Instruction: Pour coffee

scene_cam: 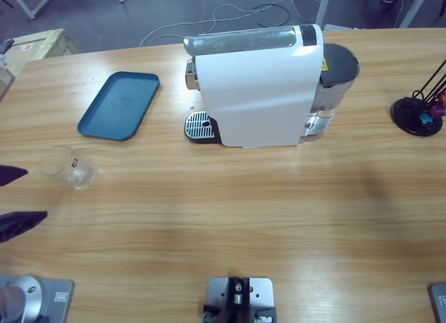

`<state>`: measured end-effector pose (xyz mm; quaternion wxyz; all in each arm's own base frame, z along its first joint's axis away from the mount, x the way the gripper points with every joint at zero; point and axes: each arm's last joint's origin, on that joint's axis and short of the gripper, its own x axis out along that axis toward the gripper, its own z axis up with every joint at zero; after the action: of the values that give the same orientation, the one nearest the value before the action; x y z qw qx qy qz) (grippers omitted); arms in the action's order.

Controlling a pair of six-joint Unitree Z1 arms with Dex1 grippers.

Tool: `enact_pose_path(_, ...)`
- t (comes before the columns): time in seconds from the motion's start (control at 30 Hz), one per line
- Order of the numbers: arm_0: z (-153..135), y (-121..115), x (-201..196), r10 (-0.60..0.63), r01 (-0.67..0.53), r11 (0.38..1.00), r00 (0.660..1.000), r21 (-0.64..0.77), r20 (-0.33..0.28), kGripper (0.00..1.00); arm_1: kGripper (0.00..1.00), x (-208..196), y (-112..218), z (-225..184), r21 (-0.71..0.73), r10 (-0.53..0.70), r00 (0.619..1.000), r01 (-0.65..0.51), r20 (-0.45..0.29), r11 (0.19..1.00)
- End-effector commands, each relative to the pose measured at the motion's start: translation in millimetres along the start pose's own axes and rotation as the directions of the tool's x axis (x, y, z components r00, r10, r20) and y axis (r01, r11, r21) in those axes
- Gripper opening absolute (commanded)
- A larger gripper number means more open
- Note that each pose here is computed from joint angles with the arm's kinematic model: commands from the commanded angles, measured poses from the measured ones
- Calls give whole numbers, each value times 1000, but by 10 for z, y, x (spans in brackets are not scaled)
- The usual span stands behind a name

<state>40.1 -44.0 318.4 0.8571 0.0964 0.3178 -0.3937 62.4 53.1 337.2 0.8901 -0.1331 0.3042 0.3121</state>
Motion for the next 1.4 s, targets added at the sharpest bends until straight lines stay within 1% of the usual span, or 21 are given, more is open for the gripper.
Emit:
enact_pose_path(0.03, -35, 1, 11, 3, -3, 1000, 1000, 8, -21, 1000, 1000, 19, 3, -94, -7, -7, 1000, 7, -7, 1000)
enact_pose_path(0.33, -25, 7, 22, 12, -11, 1000, 1000, 8, -26, 1000, 1000, 34, 4, -85, -9, -7, 1000, 7, -15, 1000)
enact_pose_path(0.4, -12, 12, 27, 19, -19, 1000, 1000, 5, -24, 1000, 1000, 14, 2, -100, -9, -7, 1000, 7, -6, 1000)
enact_pose_path(0.47, 44, 20, 36, 33, -33, 999, 999, 12, 15, 1000, 1000, 12, 2, -102, -7, -7, 1000, 7, -4, 1000)
enact_pose_path(0.5, 110, 26, 34, 44, -45, 999, 999, 13, 32, 1000, 1000, 13, 2, -99, -7, -7, 1000, 7, -6, 1000)
enact_pose_path(0.6, 464, 50, 89, 73, -74, 997, 997, 12, 28, 1000, 1000, 41, 5, -79, -8, -7, 1000, 7, -18, 1000)
enact_pose_path(0.63, 661, 60, 144, 74, -74, 997, 997, -11, 18, 1000, 1000, 52, 6, -71, -9, -7, 1000, 7, -23, 1000)
enact_pose_path(0.7, 940, 80, 256, 80, -78, 989, 997, -124, 14, 1000, 1000, 53, 6, -70, -10, -7, 1000, 7, -24, 1000)
enact_pose_path(0.8, 1264, 172, 538, 114, -101, 945, 993, -311, 23, 999, 1000, 50, 6, -72, -9, -7, 1000, 7, -22, 1000)
enact_pose_path(0.83, 1335, 227, 659, 128, -107, 927, 991, -359, 35, 988, 1000, 64, 7, -60, -9, -7, 1000, 7, -28, 1000)
enact_pose_path(0.9, 1476, 375, 876, 147, -90, 864, 986, -496, 76, 977, 1000, 93, 10, -38, -10, -7, 999, 7, -43, 1000)
enact_pose_path(0.93, 1553, 454, 1015, 118, -44, 825, 988, -563, 96, 970, 1000, 93, 10, -36, -10, -7, 999, 7, -43, 1000)
enact_pose_path(0.97, 1620, 513, 1134, 66, 5, 797, 993, -604, 96, 965, 1000, 91, 9, -38, -10, -7, 999, 7, -42, 1000)
enact_pose_path(1.03, 1730, 604, 1400, -53, 97, 722, 995, -685, 85, 964, 1000, 94, 10, -35, -11, -7, 999, 7, -43, 1000)
enact_pose_path(1.1, 1792, 673, 1644, -122, 133, 670, 990, -730, 69, 961, 1000, 85, 9, -42, -10, -7, 999, 7, -39, 1000)
enact_pose_path(1.13, 1802, 712, 1750, -160, 149, 651, 985, -744, 58, 926, 1000, 75, 8, -50, -10, -7, 999, 7, -35, 1000)
enact_pose_path(1.17, 1800, 756, 1849, -208, 172, 632, 977, -756, 49, 862, 1000, 64, 7, -57, -9, -7, 1000, 7, -30, 1000)
enact_pose_path(1.2, 1789, 775, 1920, -240, 183, 610, 970, -771, 40, 849, 1000, 55, 6, -64, -9, -7, 1000, 7, -26, 1000)
enact_pose_path(1.3, 1770, 810, 2076, -274, 180, 586, 962, -790, 16, 843, 1000, 37, 5, -81, -8, -7, 1000, 7, -17, 1000)
enact_pose_path(1.33, 1782, 823, 2116, -276, 177, 577, 961, -797, 14, 825, 1000, 35, 4, -81, -8, -7, 1000, 7, -17, 1000)
enact_pose_path(1.4, 1826, 838, 2225, -319, 219, 566, 947, -794, 34, 632, 1000, 42, 5, -77, -8, -7, 1000, 7, -19, 1000)
